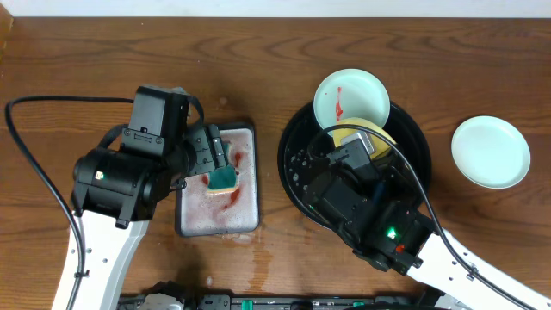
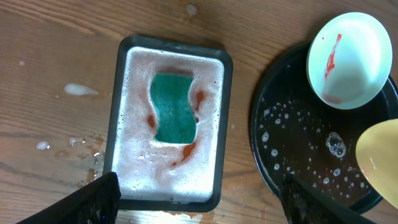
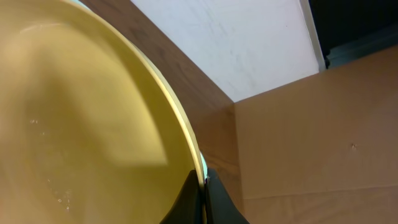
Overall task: Clean dirty plates on tray and stack at the side
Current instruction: 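Lift the yellow plate by its rim with the right gripper, then carry the yellow plate right and set it on the pale green plate, then pull the last pale green plate to the black tray center with right gripper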
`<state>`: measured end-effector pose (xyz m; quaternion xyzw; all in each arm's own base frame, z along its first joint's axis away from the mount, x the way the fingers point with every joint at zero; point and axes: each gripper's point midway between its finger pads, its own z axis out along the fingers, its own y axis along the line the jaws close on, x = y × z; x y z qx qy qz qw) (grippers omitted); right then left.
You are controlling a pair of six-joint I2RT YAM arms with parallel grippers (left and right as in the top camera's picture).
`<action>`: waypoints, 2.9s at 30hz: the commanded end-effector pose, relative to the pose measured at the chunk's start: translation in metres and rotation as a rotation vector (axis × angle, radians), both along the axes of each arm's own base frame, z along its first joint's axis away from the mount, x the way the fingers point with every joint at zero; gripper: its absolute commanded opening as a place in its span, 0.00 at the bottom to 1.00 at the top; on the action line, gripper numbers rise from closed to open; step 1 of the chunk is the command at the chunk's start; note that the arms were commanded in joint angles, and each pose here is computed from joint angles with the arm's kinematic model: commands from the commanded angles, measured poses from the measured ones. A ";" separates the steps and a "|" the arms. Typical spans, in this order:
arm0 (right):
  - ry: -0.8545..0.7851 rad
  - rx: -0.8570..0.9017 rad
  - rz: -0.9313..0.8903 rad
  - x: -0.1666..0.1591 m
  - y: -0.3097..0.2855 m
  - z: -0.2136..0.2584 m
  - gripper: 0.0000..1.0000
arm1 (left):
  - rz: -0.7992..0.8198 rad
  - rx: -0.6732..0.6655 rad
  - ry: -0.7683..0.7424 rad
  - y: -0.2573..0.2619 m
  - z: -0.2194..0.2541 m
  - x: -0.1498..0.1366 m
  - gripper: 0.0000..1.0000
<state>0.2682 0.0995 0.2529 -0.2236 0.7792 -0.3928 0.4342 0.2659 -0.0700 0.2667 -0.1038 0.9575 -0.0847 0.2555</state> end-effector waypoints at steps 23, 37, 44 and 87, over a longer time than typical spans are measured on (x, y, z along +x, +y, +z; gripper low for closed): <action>-0.029 -0.037 0.016 0.009 0.003 0.014 0.01 | 0.003 0.003 -0.001 0.002 0.001 -0.001 0.83; 0.370 1.001 -0.279 0.029 -0.034 -0.079 0.01 | 0.003 0.003 -0.001 0.002 0.001 -0.001 0.83; 0.252 1.326 -0.559 0.046 -0.162 -0.092 0.01 | 0.003 0.003 -0.001 0.002 0.001 -0.001 0.83; 0.375 0.942 0.006 0.170 -0.053 -0.166 0.52 | 0.003 0.003 -0.001 0.002 0.001 -0.001 0.83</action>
